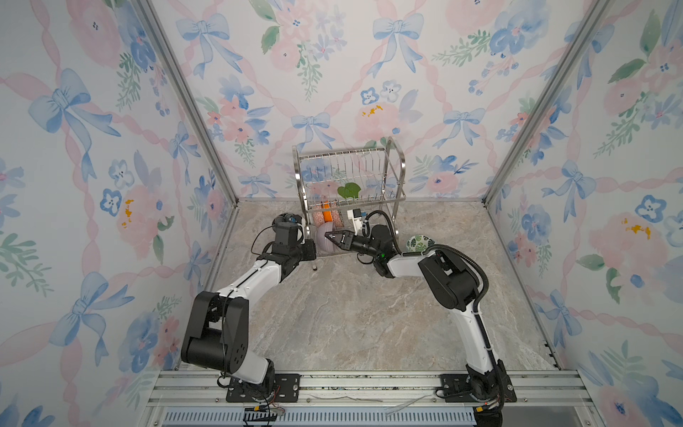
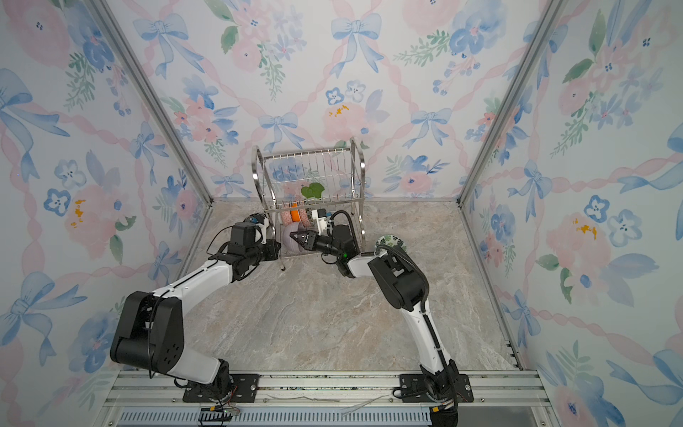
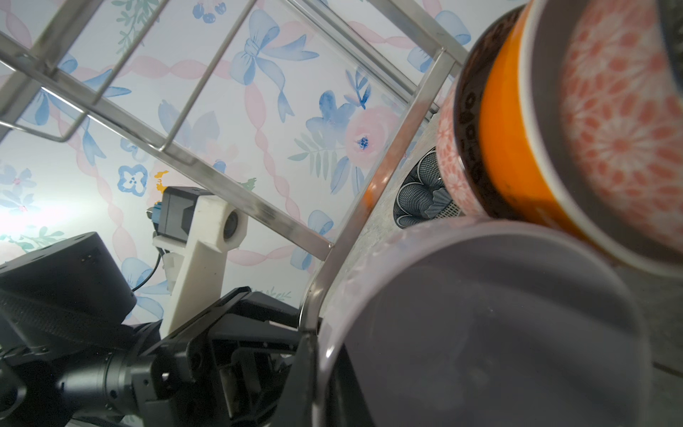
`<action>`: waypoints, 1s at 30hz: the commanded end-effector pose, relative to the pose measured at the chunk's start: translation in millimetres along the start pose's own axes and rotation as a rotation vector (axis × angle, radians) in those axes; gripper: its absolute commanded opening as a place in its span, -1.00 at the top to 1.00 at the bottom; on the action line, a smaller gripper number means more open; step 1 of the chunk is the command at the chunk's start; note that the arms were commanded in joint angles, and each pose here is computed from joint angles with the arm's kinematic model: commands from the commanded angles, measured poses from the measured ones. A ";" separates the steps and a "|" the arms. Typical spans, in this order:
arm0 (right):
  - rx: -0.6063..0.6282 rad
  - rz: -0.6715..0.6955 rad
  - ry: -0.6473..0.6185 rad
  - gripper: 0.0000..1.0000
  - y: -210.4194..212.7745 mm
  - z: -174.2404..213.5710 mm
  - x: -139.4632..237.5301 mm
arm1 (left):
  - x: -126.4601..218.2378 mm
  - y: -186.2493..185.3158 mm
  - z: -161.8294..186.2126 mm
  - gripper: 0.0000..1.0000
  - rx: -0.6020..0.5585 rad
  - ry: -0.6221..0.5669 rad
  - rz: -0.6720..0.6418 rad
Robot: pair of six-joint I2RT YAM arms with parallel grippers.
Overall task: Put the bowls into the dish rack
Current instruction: 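Lower the lavender bowl into the rack slot beside the floral bowls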
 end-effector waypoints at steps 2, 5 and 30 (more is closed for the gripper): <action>-0.036 0.073 0.072 1.00 -33.3 20.7 16.0 | 2.0 6.0 -4.8 1.00 0.065 -0.005 -0.021; -0.041 0.083 0.085 1.00 -39.2 24.0 20.9 | 2.3 6.3 -5.1 1.00 0.065 -0.007 -0.024; -0.034 0.105 0.214 1.00 -58.2 36.0 38.4 | 3.0 7.0 -4.8 1.00 0.062 -0.008 -0.028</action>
Point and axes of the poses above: each gripper's point midway between its finger pads, its own x axis back along the fingers, its own y axis along the line the jaws close on, z = x × y, the point moved 2 cm from there along x, back along the fingers, and after that the axes turned 11 degrees about x, right-handed, at the moved point
